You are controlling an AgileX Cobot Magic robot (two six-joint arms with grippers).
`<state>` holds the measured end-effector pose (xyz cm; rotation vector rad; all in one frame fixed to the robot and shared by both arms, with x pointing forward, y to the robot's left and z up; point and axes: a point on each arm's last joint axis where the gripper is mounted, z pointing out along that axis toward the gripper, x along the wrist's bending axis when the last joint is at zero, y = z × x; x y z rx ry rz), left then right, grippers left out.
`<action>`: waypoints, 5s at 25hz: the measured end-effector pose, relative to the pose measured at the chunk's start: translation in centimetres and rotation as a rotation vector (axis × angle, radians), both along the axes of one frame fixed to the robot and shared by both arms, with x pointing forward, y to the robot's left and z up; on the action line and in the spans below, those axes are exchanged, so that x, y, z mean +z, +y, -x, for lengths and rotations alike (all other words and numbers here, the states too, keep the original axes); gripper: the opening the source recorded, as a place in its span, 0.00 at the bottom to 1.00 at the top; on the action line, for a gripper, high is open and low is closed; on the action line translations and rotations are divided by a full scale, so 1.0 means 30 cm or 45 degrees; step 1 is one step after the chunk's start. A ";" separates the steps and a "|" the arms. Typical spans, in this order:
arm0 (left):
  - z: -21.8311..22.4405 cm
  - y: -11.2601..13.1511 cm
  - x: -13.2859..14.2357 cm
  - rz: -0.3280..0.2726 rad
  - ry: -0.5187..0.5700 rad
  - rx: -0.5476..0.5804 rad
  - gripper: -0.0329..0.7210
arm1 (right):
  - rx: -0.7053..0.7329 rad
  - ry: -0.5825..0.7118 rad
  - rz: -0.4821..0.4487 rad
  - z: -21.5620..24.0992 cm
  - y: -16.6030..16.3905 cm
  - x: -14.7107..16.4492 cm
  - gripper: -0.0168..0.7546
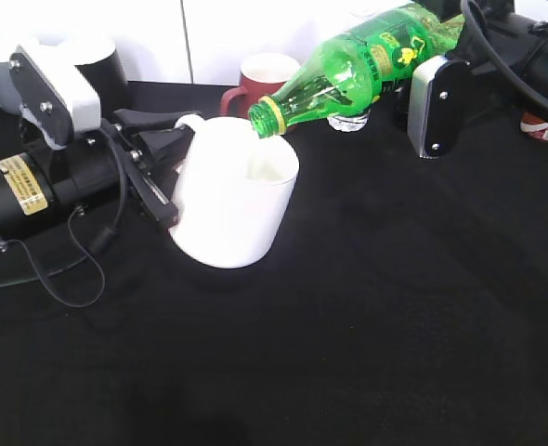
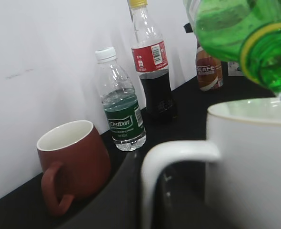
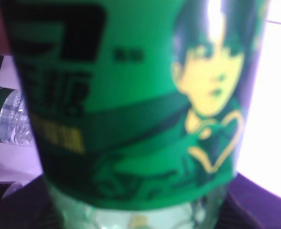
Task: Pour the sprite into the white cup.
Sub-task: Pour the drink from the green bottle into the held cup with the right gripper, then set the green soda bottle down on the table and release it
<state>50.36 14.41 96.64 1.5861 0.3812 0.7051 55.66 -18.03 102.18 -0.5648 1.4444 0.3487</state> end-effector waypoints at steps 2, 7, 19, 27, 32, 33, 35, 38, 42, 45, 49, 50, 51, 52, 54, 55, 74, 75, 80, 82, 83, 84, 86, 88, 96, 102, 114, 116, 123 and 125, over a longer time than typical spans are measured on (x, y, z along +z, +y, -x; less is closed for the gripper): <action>0.000 0.000 -0.001 -0.003 0.002 0.000 0.10 | 0.000 0.000 0.000 0.000 0.000 0.000 0.58; 0.000 0.000 -0.001 -0.003 0.002 0.000 0.10 | 0.009 -0.003 0.009 0.001 0.002 -0.001 0.58; 0.000 0.000 -0.001 -0.003 0.002 0.000 0.10 | 0.015 -0.008 0.019 0.002 0.003 -0.001 0.58; 0.000 0.000 -0.003 -0.008 0.006 0.000 0.10 | 0.018 -0.026 0.034 -0.001 0.006 0.005 0.58; 0.003 0.001 -0.006 -0.013 0.011 -0.001 0.10 | 0.028 -0.042 0.052 -0.007 0.010 0.016 0.58; 0.003 0.001 -0.006 -0.015 0.010 -0.002 0.10 | 0.027 -0.037 0.056 -0.008 0.010 0.015 0.58; 0.003 0.001 -0.006 -0.015 0.010 -0.002 0.10 | 0.028 -0.011 0.030 -0.008 0.010 0.014 0.58; -0.001 0.005 -0.005 -0.001 0.017 0.024 0.10 | 0.094 0.105 -0.157 0.011 0.053 0.017 0.58; -0.012 0.015 0.000 0.040 0.027 0.087 0.10 | 0.147 0.342 -0.436 0.020 0.098 -0.009 0.58; -0.026 0.030 0.014 0.118 0.020 0.171 0.10 | 0.141 0.614 -0.941 0.014 0.088 0.008 0.58; -0.052 0.065 0.026 0.203 0.018 0.350 0.10 | 0.153 1.062 -1.684 0.005 0.076 0.017 0.58; -0.061 0.079 0.028 0.218 0.013 0.417 0.10 | 0.147 1.134 -1.778 0.004 0.075 0.015 0.58; -0.068 0.093 0.030 0.231 0.010 0.481 0.10 | 0.123 1.187 -1.837 0.002 0.073 0.009 0.58; -0.076 0.108 0.030 0.230 -0.001 0.551 0.10 | 0.068 1.231 -1.856 -0.001 0.070 -0.004 0.58; -0.106 0.147 0.026 0.228 -0.017 0.648 0.10 | -0.035 1.280 -1.845 -0.004 0.065 -0.027 0.58; -0.126 0.172 0.015 0.219 -0.014 0.685 0.10 | -0.048 1.284 -1.843 -0.005 0.063 -0.029 0.58; -0.646 0.169 -0.226 0.190 0.027 0.836 0.10 | -0.312 1.159 -1.998 -0.005 -0.153 -0.070 0.58; -0.663 0.163 -0.231 0.184 0.030 0.830 0.10 | -0.314 1.157 -2.006 -0.006 -0.154 -0.070 0.58; -0.713 0.150 -0.228 0.177 0.036 0.825 0.10 | -0.318 1.154 -2.017 -0.006 -0.155 -0.070 0.58; -0.721 0.148 -0.231 0.173 0.042 0.825 0.10 | -0.320 1.152 -2.024 -0.007 -0.156 -0.069 0.58; -0.725 0.147 -0.243 0.175 0.041 0.825 0.10 | -0.321 1.151 -2.025 -0.007 -0.157 -0.069 0.58; -0.726 0.147 -0.244 0.179 0.043 0.825 0.10 | -0.321 1.151 -2.025 -0.007 -0.157 -0.069 0.58; -0.726 0.145 -0.241 0.181 0.036 0.817 0.14 | -0.321 1.151 -2.026 -0.007 -0.157 -0.069 0.58; -0.725 0.141 -0.245 0.163 0.040 0.801 0.21 | -0.322 1.150 -2.027 -0.007 -0.157 -0.069 0.58; -0.671 0.148 -0.287 0.129 0.100 0.799 0.39 | -0.325 1.142 -2.024 -0.007 -0.158 -0.069 0.58; -0.528 0.176 -0.210 0.144 0.073 0.784 0.39 | -0.395 1.040 -2.081 -0.017 -0.184 -0.067 0.58; -0.091 0.177 0.213 0.041 0.257 0.684 0.39 | -0.618 0.646 -2.211 -0.245 -0.301 -0.363 0.58; -0.088 0.179 0.203 0.014 0.295 0.688 0.39 | -0.617 0.653 -2.203 -0.299 -0.299 -0.399 0.58; -0.088 0.179 0.200 0.008 0.304 0.690 0.39 | -0.654 0.714 -2.187 -0.393 -0.283 -0.482 0.74; -0.088 0.179 0.200 0.008 0.304 0.690 0.39 | -0.664 0.721 -2.176 -0.393 -0.283 -0.484 0.84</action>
